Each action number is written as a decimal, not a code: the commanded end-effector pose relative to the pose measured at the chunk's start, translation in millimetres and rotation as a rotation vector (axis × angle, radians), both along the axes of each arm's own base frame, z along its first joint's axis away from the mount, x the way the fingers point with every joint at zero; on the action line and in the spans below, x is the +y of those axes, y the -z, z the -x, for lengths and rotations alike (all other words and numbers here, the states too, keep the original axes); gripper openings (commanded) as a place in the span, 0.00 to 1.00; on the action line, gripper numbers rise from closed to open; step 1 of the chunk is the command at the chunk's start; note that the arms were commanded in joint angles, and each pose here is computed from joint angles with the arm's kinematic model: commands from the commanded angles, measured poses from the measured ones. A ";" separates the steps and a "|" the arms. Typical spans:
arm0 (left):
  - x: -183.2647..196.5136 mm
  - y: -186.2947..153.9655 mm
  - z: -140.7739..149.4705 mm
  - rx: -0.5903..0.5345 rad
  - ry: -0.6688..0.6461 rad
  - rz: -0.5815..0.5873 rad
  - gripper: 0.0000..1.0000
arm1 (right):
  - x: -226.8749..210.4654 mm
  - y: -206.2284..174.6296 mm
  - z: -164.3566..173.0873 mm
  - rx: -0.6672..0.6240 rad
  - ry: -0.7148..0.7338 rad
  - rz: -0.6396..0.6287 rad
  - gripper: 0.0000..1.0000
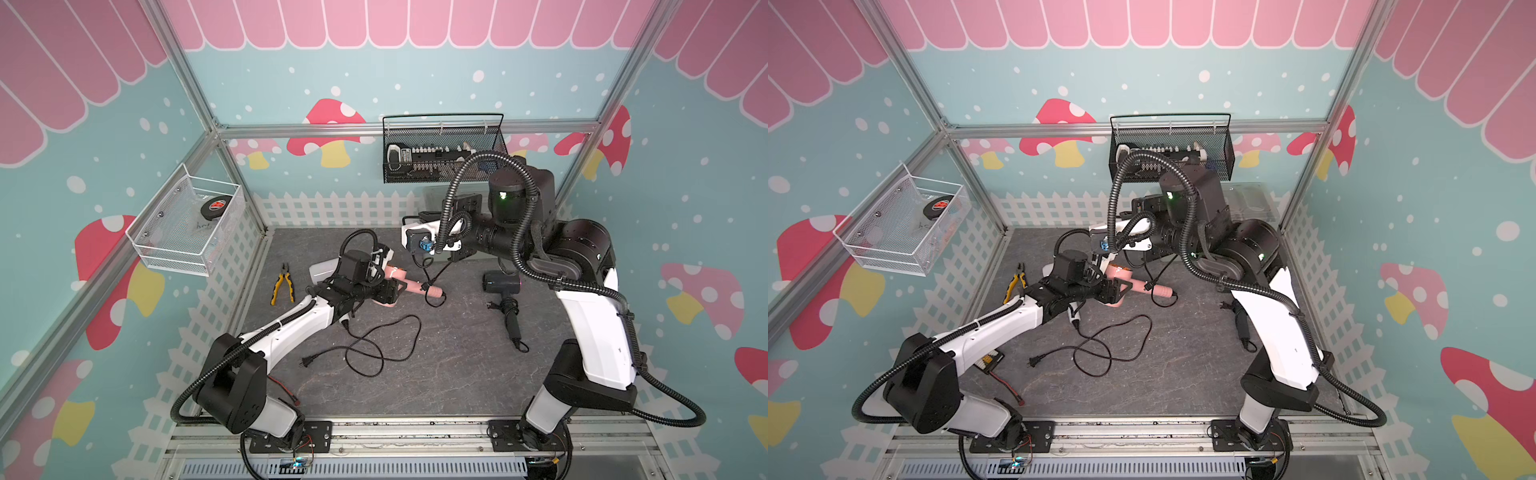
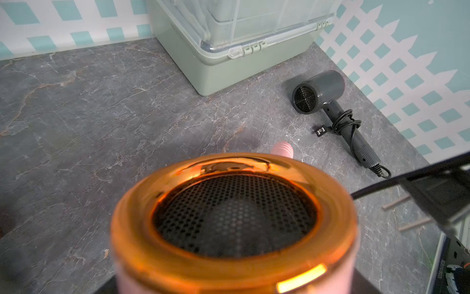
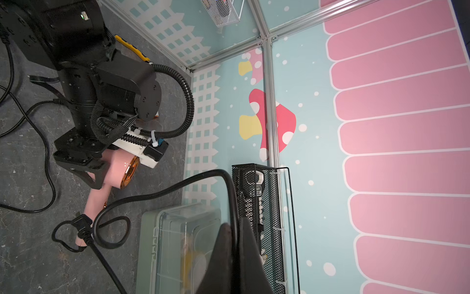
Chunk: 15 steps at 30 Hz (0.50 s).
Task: Wrap the cord around the hair dryer
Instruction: Wrap the power cord around the hair dryer.
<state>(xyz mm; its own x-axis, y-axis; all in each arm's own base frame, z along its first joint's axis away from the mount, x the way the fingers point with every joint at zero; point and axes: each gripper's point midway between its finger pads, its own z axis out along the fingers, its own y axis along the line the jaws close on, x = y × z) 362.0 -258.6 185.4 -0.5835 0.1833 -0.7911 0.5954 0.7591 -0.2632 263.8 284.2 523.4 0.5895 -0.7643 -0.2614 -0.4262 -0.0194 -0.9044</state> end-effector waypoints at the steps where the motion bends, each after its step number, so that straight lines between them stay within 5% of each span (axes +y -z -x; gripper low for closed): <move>1: -6.5 -17.5 -5.8 -0.074 0.012 -0.024 0.00 | -5.0 -9.3 -12.7 -0.098 0.052 0.044 0.00; 10: 9.0 -3.6 -4.8 -0.047 -0.053 -0.091 0.00 | -7.4 3.7 -58.3 -0.146 0.160 0.114 0.00; 15: -16.7 -27.4 26.7 -0.057 0.144 0.028 0.00 | -4.0 17.8 -78.2 -0.096 0.158 0.087 0.00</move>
